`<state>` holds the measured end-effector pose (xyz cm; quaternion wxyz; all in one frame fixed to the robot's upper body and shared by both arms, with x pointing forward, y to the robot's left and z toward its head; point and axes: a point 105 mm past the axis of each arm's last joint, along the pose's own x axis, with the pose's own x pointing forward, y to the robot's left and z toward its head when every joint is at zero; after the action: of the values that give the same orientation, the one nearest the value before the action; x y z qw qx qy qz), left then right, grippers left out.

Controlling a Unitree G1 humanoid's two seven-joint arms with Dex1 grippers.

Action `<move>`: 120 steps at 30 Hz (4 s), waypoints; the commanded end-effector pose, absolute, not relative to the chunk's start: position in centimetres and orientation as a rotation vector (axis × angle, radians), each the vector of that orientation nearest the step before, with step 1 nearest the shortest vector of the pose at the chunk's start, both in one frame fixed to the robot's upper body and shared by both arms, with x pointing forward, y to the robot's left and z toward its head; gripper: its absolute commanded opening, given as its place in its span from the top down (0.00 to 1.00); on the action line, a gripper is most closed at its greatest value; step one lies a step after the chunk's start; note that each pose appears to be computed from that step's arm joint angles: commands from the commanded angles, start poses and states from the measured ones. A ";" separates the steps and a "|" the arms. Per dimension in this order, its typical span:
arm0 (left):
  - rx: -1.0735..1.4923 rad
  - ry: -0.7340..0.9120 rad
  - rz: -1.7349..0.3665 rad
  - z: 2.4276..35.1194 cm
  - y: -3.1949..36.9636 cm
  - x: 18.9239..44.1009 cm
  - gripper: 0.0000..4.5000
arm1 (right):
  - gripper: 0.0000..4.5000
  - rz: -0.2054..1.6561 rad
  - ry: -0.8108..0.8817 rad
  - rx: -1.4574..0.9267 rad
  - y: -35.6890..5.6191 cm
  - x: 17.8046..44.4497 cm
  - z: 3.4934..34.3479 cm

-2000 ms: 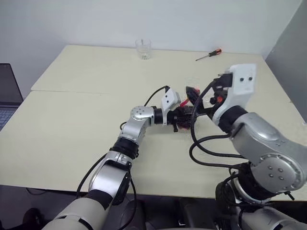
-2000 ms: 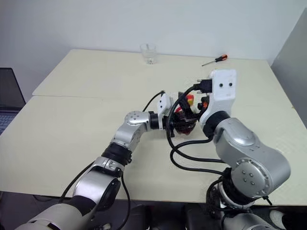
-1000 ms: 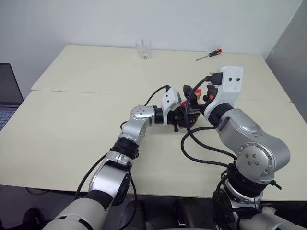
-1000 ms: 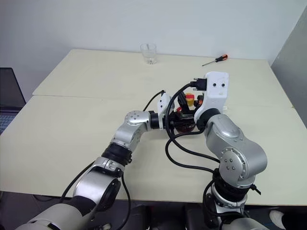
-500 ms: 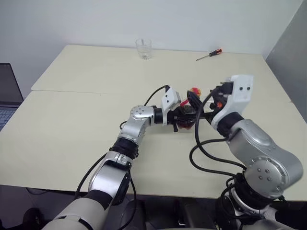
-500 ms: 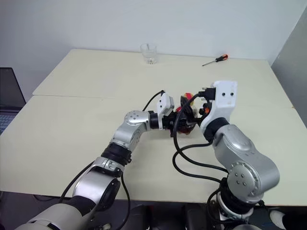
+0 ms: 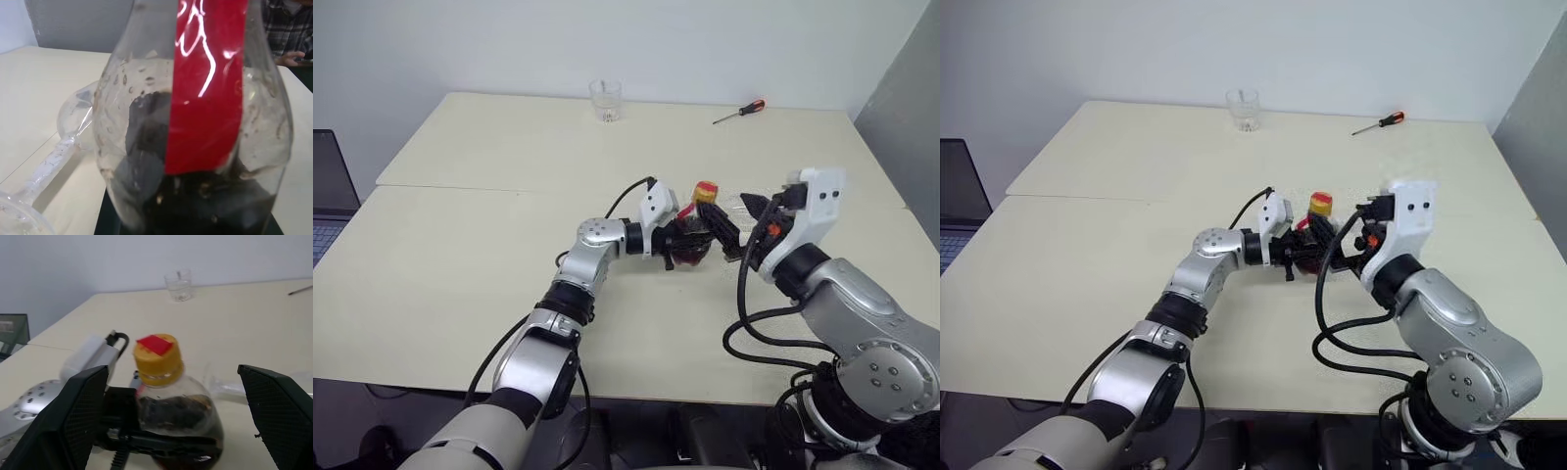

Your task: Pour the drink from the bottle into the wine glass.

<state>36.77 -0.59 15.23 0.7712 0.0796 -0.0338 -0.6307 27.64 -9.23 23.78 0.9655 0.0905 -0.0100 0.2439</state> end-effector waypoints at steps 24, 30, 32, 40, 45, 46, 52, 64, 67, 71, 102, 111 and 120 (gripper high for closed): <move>0.204 -0.179 -1.394 17.7 -1.3 36.3 0.82 | 0.00 0.414 -0.085 0.184 -7.2 30.7 25.4; 0.205 -0.179 -1.401 17.6 -1.4 36.2 0.82 | 0.00 0.400 -0.101 0.186 -7.2 31.4 25.5; 0.205 -0.179 -1.401 17.6 -1.5 36.2 0.82 | 0.00 0.396 -0.103 0.185 -7.3 31.6 25.5; 0.206 -0.178 -1.397 17.7 -1.4 36.3 0.82 | 0.00 0.368 -0.103 0.184 -7.9 32.3 25.3; 0.207 -0.181 -1.394 17.8 -1.3 36.3 0.82 | 0.00 0.348 -0.109 0.176 -8.6 32.4 25.4; 0.207 -0.181 -1.394 17.8 -1.3 36.3 0.82 | 0.00 0.340 -0.109 0.174 -8.7 32.5 25.4; 0.212 -0.181 -1.392 17.8 -1.3 36.4 0.82 | 0.00 0.308 -0.095 0.141 -10.0 32.6 24.9; 0.219 -0.180 -1.388 17.8 -1.0 36.5 0.82 | 0.00 0.289 -0.103 0.119 -11.5 31.3 24.4; 0.224 -0.179 -1.385 17.7 -1.0 36.5 0.82 | 0.00 0.293 -0.127 0.143 -11.8 30.6 24.6; 0.227 -0.176 -1.387 17.6 -1.0 36.5 0.82 | 0.00 0.308 -0.130 0.149 -11.8 29.9 24.4; 0.112 -0.146 -0.763 18.4 12.0 43.8 0.82 | 0.00 0.703 0.074 0.067 -13.2 23.8 20.8; 0.098 -0.148 -0.390 18.0 19.3 45.4 0.82 | 0.00 0.884 0.062 -0.007 -8.0 24.7 22.0; 0.084 -0.101 -0.258 16.2 22.0 45.2 0.82 | 0.00 0.950 0.032 -0.062 -6.1 25.8 23.0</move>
<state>45.17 21.05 14.96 0.9883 0.0372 -0.0288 -0.1451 26.02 -6.35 22.08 0.8931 -0.0208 0.0393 0.4477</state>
